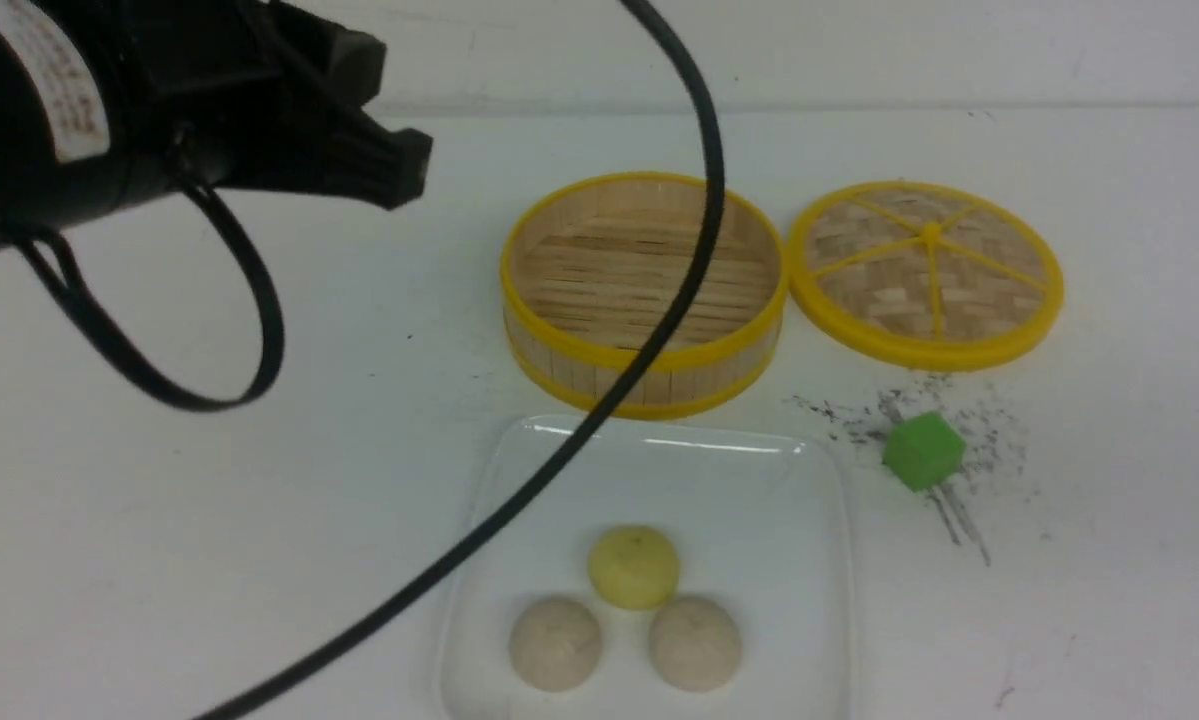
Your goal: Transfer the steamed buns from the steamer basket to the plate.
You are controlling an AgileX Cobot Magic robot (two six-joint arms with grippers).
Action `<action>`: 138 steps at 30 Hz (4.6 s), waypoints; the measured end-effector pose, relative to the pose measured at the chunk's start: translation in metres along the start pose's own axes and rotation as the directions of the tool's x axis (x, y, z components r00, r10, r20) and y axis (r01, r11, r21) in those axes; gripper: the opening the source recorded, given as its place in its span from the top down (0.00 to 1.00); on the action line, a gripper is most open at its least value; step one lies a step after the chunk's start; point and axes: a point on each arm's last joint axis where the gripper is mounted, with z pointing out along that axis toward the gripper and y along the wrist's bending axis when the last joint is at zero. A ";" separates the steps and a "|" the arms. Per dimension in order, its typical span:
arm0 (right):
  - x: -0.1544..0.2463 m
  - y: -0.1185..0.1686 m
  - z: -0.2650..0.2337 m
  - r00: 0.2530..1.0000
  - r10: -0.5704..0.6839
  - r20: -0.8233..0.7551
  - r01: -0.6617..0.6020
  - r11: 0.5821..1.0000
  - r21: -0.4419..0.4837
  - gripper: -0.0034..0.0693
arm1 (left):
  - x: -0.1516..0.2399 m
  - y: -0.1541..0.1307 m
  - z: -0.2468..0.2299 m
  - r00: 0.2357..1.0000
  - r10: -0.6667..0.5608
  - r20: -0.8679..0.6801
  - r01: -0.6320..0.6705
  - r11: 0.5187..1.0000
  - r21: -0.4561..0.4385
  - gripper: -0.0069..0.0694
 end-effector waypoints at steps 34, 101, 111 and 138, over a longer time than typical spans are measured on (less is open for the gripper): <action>0.004 -0.031 0.020 0.907 -0.006 0.421 -0.159 0.921 0.357 0.56 | 0.048 -0.036 0.031 0.980 -0.008 0.200 -0.036 0.976 0.213 0.91; 0.138 -0.003 0.011 0.961 0.150 0.230 -0.162 0.986 0.032 0.63 | 0.051 -0.035 0.032 0.983 0.027 0.179 -0.063 0.979 0.195 0.91; 0.133 -0.006 0.010 0.922 0.255 0.291 -0.275 0.961 0.029 0.63 | 0.051 -0.035 0.032 0.983 0.027 0.179 -0.063 0.979 0.195 0.90; 0.138 -0.008 0.011 0.856 0.449 0.255 -0.465 0.885 0.004 0.63 | 0.044 -0.037 0.030 0.969 0.017 0.247 -0.071 0.975 0.210 0.89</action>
